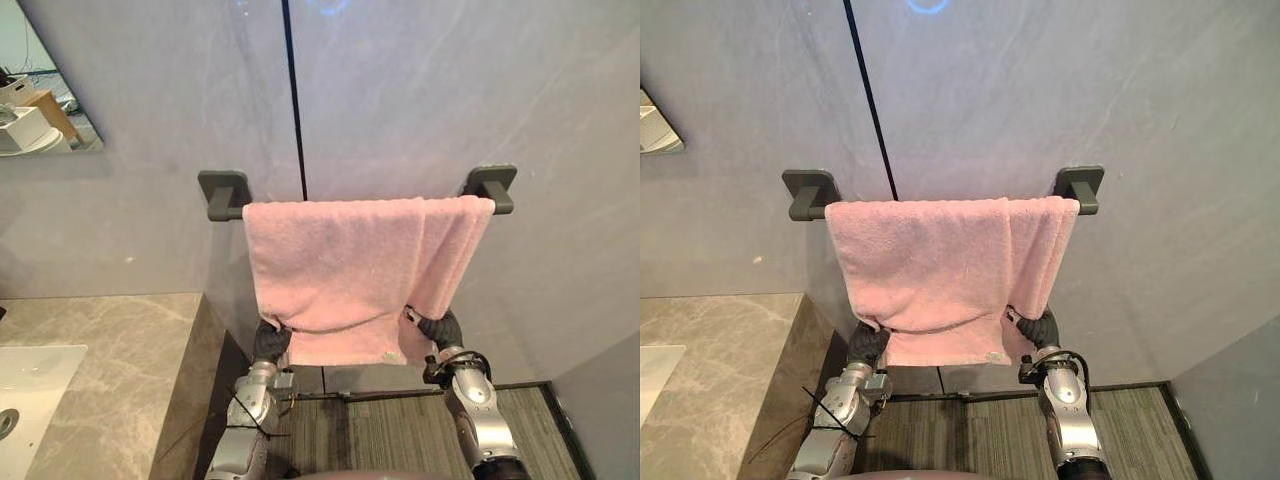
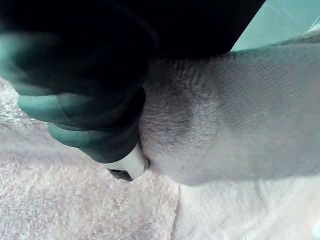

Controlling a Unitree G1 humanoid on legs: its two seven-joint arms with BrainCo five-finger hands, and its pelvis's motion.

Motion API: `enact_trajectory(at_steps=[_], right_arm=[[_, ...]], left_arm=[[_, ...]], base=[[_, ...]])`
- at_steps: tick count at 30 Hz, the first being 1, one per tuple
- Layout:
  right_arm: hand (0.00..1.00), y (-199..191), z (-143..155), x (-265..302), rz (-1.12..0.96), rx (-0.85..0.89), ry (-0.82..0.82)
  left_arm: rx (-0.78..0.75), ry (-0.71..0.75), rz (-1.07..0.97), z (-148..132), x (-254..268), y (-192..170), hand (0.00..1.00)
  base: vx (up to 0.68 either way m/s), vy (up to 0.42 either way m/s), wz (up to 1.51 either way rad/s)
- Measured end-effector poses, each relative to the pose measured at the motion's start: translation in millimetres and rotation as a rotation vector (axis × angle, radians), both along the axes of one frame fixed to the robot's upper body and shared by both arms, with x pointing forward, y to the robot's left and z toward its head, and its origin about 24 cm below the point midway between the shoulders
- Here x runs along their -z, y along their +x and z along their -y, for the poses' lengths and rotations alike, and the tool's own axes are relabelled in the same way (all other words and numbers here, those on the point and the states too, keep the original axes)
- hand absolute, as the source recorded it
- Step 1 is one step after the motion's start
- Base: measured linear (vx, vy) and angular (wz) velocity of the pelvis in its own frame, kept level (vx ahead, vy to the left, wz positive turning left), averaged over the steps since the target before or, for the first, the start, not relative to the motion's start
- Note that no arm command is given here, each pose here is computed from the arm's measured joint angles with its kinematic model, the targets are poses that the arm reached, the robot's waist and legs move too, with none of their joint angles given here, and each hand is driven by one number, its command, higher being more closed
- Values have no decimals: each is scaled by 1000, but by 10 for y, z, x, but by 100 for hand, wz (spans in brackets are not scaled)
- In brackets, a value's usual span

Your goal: Organize washtable

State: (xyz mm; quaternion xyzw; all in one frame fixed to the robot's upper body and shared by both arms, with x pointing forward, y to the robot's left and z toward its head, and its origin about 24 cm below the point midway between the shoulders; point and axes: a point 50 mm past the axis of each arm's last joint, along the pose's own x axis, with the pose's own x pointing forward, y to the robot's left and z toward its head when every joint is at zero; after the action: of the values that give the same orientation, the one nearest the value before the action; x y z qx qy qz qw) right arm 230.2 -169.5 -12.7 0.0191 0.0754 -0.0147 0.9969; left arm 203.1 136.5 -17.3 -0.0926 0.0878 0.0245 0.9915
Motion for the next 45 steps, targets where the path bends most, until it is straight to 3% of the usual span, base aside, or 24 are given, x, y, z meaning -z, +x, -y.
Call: enact_trajectory(at_steps=[12, 18, 22, 30, 36, 42, 45], right_arm=[[0, -220, 146, 222, -120, 147, 23], [0, -451, 319, 349, -191, 288, 41], [0, -568, 442, 247, -164, 367, 35], [0, -575, 703, -590, 187, 501, -55], [0, -467, 707, -1199, 507, 515, -67], [0, -389, 556, -1737, 818, 369, -46], [0, -344, 356, -1853, 884, 189, -2]], left_arm=[[-45, -55, -44, -68, 71, -72, 0], [-152, -164, -163, -224, 284, -219, 0], [-241, -178, -140, -373, 230, -276, 0], [-392, -118, 201, -709, -542, -235, 0], [-482, -11, 521, -853, -1224, -329, 0], [-502, 8, 826, -859, -1747, -417, 0], [-373, -67, 918, -676, -1892, -421, 0]], base=[[-2, -1, 0], [-37, -11, -11], [-32, -7, -1], [6, -7, -3], [-2, -2, -1], [-55, -13, 7], [-75, -17, 1]])
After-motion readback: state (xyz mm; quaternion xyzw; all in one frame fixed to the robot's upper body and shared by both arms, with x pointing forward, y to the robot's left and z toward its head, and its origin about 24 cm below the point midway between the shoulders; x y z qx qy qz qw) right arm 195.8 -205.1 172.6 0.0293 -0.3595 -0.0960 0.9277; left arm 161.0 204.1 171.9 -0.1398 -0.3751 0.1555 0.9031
